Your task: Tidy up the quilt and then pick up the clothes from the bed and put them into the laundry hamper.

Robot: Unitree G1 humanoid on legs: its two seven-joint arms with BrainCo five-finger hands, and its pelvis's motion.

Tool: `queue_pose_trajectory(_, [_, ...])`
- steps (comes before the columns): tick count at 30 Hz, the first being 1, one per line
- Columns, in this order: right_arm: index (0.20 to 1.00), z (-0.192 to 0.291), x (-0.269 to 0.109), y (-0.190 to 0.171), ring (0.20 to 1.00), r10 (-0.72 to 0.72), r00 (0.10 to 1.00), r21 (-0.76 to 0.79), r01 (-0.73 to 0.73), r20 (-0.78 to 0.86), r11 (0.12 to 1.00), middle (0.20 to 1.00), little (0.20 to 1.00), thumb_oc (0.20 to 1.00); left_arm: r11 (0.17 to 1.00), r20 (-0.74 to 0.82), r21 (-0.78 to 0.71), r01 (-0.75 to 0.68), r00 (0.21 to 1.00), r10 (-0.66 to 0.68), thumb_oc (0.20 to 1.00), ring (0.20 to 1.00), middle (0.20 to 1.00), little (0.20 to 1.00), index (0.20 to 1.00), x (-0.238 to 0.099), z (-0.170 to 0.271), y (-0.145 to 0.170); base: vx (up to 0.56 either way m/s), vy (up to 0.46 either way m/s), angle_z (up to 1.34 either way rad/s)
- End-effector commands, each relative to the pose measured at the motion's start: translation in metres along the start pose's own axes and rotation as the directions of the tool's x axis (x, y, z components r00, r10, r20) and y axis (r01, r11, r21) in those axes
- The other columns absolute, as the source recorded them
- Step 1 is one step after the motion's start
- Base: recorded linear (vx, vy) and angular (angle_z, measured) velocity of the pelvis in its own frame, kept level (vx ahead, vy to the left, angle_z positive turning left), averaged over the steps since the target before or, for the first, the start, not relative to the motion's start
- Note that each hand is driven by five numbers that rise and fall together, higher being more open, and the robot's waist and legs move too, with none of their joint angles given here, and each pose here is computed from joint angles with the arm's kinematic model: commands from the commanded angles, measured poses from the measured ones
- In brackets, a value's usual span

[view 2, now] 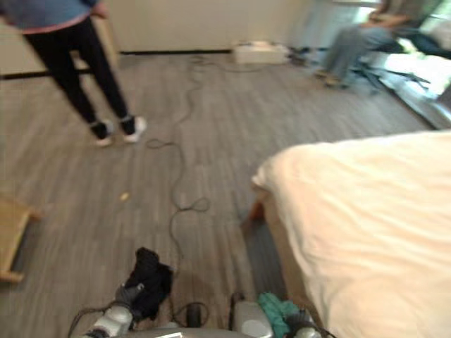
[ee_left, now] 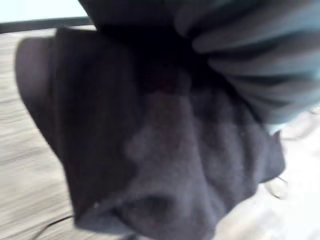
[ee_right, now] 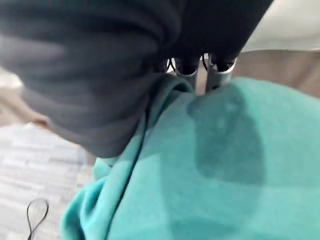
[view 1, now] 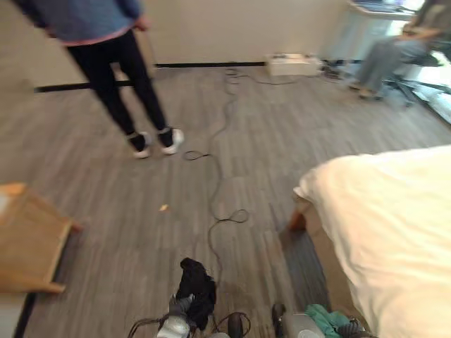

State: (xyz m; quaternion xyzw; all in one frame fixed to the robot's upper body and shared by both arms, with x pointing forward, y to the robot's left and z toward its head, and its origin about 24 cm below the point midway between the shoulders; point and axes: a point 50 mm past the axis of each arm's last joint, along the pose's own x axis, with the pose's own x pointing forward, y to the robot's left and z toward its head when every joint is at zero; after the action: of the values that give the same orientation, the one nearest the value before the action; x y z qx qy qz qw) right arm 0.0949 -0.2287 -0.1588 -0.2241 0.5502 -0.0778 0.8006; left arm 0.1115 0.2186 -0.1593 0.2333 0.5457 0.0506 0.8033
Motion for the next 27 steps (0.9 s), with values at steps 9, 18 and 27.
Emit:
queue_pose_trajectory(9, [0.200, -0.004, 0.004, -0.018, 0.200, -0.002, 1.000, -0.130, 0.002, -0.002, 0.991, 0.200, 0.200, 0.200, 0.955, 0.084, 0.291, 0.058, 0.993, -0.085, 0.200, 0.200, 0.200, 0.200, 0.200, -0.001, 0.009, -0.010, 0.10, -0.070, 0.13])
queue_pose_trajectory(18, [0.200, 0.027, 0.010, -0.043, 0.200, -0.064, 0.992, -0.145, 0.079, 0.105, 0.986, 0.200, 0.200, 0.200, 0.971, 0.109, 0.239, -0.020, 0.994, -0.007, 0.200, 0.200, 0.200, 0.200, 0.200, 0.004, 0.025, 0.011, 0.11, -0.159, -0.33])
queue_pose_trajectory(27, [0.200, 0.002, 0.007, -0.027, 0.200, -0.031, 1.000, -0.147, 0.031, 0.005, 0.989, 0.200, 0.200, 0.200, 0.961, -0.045, 0.272, 0.046, 0.998, -0.035, 0.200, 0.200, 0.200, 0.200, 0.200, -0.001, -0.021, 0.004, 0.65, 0.128, -0.18])
